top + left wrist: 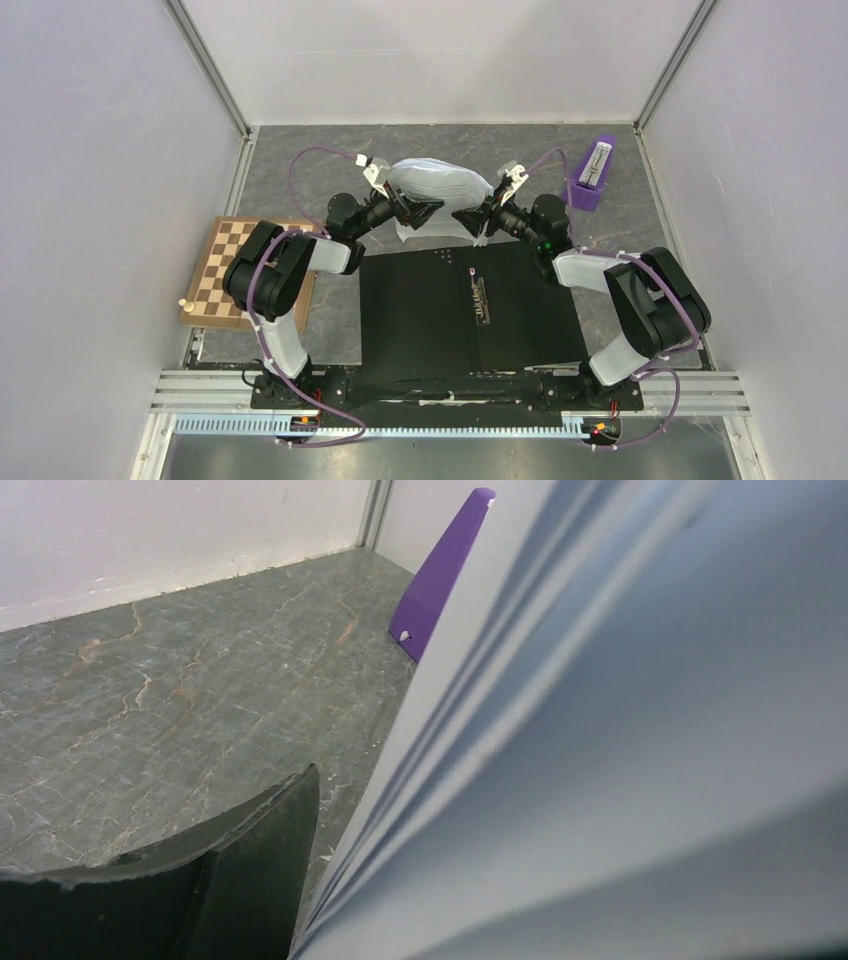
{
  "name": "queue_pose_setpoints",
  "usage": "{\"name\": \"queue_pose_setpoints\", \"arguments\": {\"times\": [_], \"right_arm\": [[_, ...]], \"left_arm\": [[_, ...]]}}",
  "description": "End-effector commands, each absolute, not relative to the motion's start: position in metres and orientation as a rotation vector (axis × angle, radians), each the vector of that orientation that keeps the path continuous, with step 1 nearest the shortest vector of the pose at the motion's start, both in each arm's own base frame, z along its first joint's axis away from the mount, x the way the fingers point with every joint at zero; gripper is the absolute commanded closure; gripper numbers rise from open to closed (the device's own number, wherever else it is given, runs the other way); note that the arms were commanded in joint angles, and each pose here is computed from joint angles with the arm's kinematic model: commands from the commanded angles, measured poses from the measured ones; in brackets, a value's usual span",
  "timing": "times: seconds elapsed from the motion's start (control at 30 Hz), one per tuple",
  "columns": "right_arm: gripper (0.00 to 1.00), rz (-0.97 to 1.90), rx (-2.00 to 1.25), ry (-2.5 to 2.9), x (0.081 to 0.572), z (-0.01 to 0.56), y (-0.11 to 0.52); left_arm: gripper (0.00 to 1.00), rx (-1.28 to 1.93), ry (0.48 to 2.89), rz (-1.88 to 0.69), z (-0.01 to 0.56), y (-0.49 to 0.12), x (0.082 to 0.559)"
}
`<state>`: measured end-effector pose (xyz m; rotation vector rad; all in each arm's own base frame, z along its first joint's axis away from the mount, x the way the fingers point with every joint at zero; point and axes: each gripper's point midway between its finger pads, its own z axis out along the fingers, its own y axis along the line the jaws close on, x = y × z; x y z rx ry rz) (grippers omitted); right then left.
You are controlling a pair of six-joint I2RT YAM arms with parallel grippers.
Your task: Put the files into the folder
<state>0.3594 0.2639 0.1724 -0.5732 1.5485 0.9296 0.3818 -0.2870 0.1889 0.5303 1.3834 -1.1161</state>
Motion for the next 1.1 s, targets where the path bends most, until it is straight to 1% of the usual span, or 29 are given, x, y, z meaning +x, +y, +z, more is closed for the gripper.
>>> {"name": "queue_pose_setpoints", "arguments": {"times": [0.0,0.27,0.57,1.07], "right_arm": [[0.50,0.923,-0.589,1.493,0.369,0.191,0.268],[0.50,0.911,-0.604,1.470,0.378,0.206,0.271],[0.49,0.942,-0.553,1.505,0.366,0.183,0.255],[0.49,0.961,-0.515,1.505,0.360,0.178,0.251]], "left_arm": [[0.17,0.519,1.314,-1.110,0.208,-0.291,0.387],[0.17,0.527,1.336,-1.106,0.212,-0.292,0.393],[0.17,0.549,1.363,-1.158,0.205,-0.298,0.389],[0.16,0.592,1.408,-1.141,0.202,-0.304,0.393]]}}
